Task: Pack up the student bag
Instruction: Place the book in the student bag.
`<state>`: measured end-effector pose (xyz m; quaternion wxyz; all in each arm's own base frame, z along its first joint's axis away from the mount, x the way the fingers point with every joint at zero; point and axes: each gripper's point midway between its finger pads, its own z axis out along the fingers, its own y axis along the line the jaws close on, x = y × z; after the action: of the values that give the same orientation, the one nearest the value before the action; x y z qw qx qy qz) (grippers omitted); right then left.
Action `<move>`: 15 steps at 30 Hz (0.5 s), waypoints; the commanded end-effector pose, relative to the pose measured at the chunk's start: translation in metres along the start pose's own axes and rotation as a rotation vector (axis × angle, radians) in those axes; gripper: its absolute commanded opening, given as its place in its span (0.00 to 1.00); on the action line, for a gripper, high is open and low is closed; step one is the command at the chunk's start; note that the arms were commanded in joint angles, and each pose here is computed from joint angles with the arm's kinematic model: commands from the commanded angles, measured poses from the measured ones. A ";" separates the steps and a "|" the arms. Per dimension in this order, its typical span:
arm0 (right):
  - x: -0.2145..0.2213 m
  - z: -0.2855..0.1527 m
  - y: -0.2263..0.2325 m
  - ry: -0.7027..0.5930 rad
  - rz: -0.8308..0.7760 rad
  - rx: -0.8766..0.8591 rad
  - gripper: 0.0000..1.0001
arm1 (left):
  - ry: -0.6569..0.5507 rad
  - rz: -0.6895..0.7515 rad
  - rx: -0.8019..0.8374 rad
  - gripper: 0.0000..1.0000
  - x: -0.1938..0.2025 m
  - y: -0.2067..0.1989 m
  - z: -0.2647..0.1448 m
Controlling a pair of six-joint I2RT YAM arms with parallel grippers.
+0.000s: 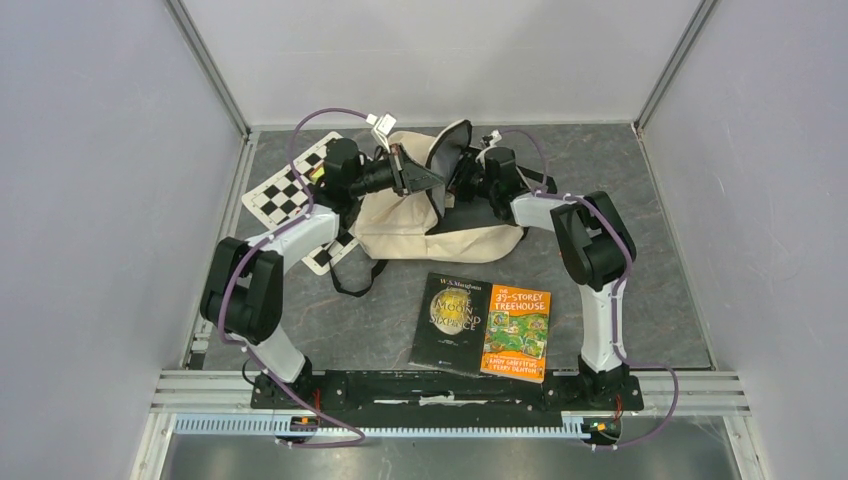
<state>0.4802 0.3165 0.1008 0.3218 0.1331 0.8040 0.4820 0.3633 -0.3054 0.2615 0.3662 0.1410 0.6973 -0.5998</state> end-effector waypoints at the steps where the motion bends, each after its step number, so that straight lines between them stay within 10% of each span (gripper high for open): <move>1: -0.020 0.010 0.014 -0.059 -0.104 -0.013 0.10 | -0.044 0.032 0.066 0.02 -0.019 -0.017 -0.001; 15: -0.036 -0.037 -0.038 -0.134 -0.282 0.287 0.79 | -0.182 -0.349 -0.384 0.05 -0.011 0.114 -0.049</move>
<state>0.4749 0.2768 0.0510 0.3427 0.1272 0.8588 0.3588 0.4122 -0.2483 0.2157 0.3591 -0.0226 0.7543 -0.5491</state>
